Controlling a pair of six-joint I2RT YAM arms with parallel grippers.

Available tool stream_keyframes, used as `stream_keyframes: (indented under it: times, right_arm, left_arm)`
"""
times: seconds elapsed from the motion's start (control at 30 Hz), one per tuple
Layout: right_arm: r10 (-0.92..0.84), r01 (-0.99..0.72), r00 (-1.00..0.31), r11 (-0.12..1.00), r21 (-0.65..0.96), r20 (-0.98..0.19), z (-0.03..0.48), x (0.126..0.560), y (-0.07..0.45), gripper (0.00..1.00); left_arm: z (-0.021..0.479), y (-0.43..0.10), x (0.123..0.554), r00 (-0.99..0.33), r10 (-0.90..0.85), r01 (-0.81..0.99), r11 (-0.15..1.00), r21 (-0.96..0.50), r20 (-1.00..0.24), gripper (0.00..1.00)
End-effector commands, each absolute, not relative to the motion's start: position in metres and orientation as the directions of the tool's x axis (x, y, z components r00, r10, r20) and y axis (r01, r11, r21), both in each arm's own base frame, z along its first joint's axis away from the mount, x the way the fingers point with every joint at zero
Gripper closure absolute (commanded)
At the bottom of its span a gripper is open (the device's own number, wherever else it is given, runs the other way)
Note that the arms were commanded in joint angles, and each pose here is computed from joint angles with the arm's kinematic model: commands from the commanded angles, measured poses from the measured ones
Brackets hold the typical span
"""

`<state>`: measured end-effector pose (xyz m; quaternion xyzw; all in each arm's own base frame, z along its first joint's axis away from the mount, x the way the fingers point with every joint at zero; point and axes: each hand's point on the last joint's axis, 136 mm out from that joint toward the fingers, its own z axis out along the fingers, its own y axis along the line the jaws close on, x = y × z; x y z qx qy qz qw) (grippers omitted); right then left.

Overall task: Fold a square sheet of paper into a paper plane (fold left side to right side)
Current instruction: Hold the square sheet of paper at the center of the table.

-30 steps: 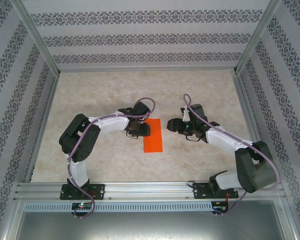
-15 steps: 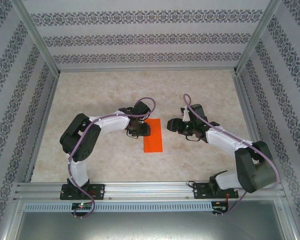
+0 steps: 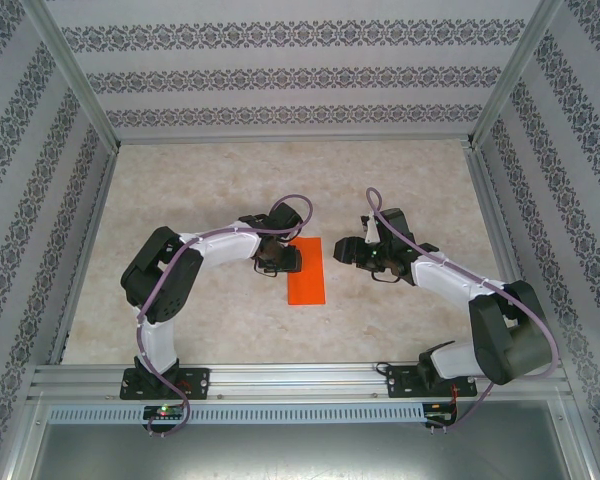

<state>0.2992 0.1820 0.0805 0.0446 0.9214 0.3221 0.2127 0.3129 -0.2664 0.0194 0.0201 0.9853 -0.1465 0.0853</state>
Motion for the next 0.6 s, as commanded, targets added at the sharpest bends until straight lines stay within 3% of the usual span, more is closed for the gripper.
stream_keyframes:
  times: [0.0, 0.57]
  right_arm:
    - [0.206, -0.073, -0.906, 0.784, 0.616, -0.369, 0.0841, 0.3009, 0.1877, 0.40]
    - [0.194, -0.088, -0.908, 0.777, 0.623, -0.371, 0.0852, 0.3015, 0.1918, 0.43]
  left_arm:
    - [-0.0104, -0.2771, 0.2986, -0.992, 0.043, 0.074, 0.960, -0.269, -0.120, 0.56]
    - [-0.0097, -0.2763, 0.2993, -0.992, 0.045, 0.075, 0.962, -0.262, -0.121, 0.56]
